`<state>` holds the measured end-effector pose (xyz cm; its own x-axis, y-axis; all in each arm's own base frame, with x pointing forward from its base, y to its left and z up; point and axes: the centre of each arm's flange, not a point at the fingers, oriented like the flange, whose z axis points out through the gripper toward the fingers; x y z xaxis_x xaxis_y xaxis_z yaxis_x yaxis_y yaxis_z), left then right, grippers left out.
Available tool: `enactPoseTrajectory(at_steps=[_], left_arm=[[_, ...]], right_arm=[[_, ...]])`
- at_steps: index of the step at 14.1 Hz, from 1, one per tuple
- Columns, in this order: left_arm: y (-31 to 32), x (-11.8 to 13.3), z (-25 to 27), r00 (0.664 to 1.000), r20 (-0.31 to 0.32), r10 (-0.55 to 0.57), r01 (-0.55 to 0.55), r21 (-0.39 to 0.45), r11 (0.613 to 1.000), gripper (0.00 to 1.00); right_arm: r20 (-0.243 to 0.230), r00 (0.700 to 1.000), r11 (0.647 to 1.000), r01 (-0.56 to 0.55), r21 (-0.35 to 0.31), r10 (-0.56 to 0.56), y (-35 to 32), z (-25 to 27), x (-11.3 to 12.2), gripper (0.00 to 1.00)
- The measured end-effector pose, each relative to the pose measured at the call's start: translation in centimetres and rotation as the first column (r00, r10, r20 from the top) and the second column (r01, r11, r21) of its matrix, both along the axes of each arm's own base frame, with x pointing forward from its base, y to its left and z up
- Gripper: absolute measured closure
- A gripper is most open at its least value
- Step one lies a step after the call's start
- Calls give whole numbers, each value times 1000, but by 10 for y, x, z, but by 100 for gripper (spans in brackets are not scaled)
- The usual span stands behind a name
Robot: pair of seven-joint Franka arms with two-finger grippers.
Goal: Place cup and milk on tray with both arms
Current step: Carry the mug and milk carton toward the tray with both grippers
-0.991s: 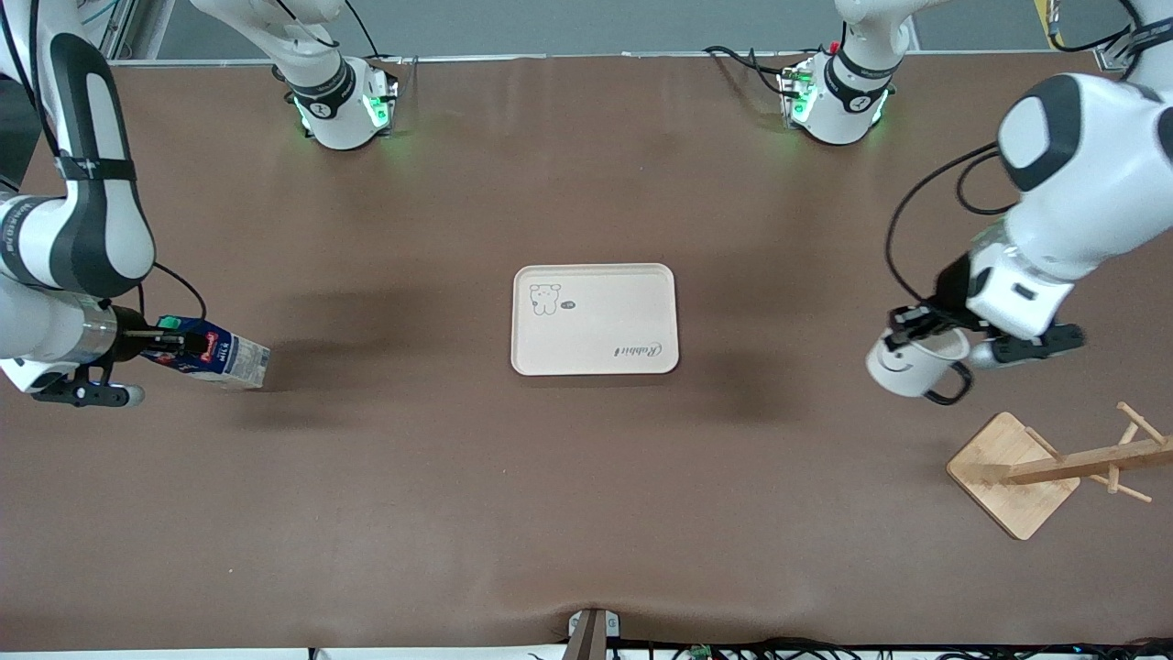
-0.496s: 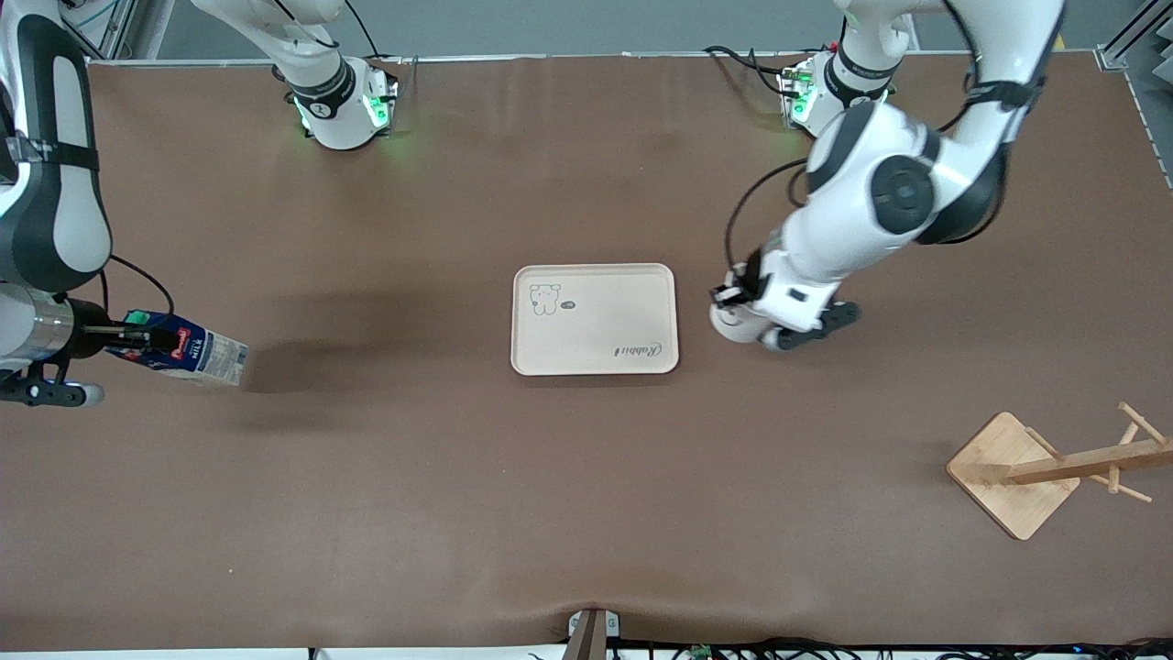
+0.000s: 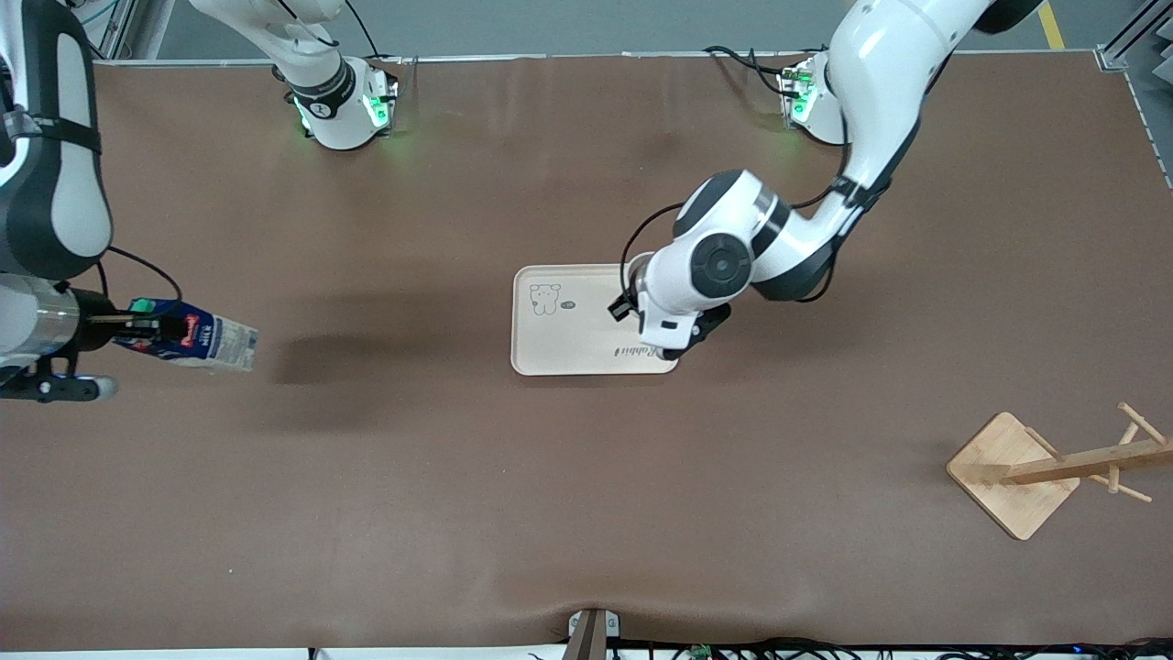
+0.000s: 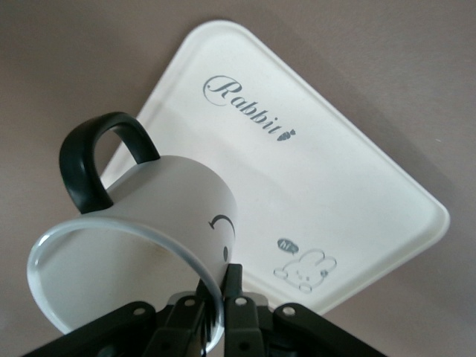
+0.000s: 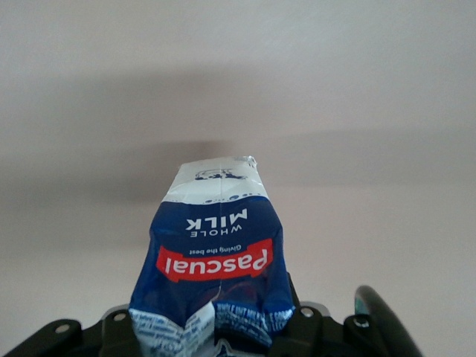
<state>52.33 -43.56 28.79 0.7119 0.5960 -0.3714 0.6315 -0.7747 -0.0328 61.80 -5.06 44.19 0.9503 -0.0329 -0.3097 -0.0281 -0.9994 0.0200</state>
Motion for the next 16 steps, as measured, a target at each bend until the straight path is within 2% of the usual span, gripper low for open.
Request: enactPoseTrajectory(at_steps=[2, 5, 10, 13, 16], left_arm=[[-1, 4, -22, 1000, -4, -11, 11, 28, 1000, 92], [4, 6, -35, 1000, -15, -12, 13, 45, 999, 92], [-12, -11, -47, 998, -40, -45, 47, 57, 997, 92], [-13, -16, -61, 997, -59, -52, 56, 65, 996, 92], [-16, -19, -64, 997, -52, -63, 67, 79, 995, 92]], right_arm=[[-25, 999, 999, 39, -33, -40, 41, 1, -1, 37], [-25, 999, 998, 33, -62, -34, 103, 1, -4, 37], [-41, 993, 994, 108, -5, -108, 148, 1, -10, 37], [-43, 991, 992, 128, -13, -128, 171, 1, -14, 37], [-34, 986, 986, 163, -46, -165, 221, 1, -24, 37]])
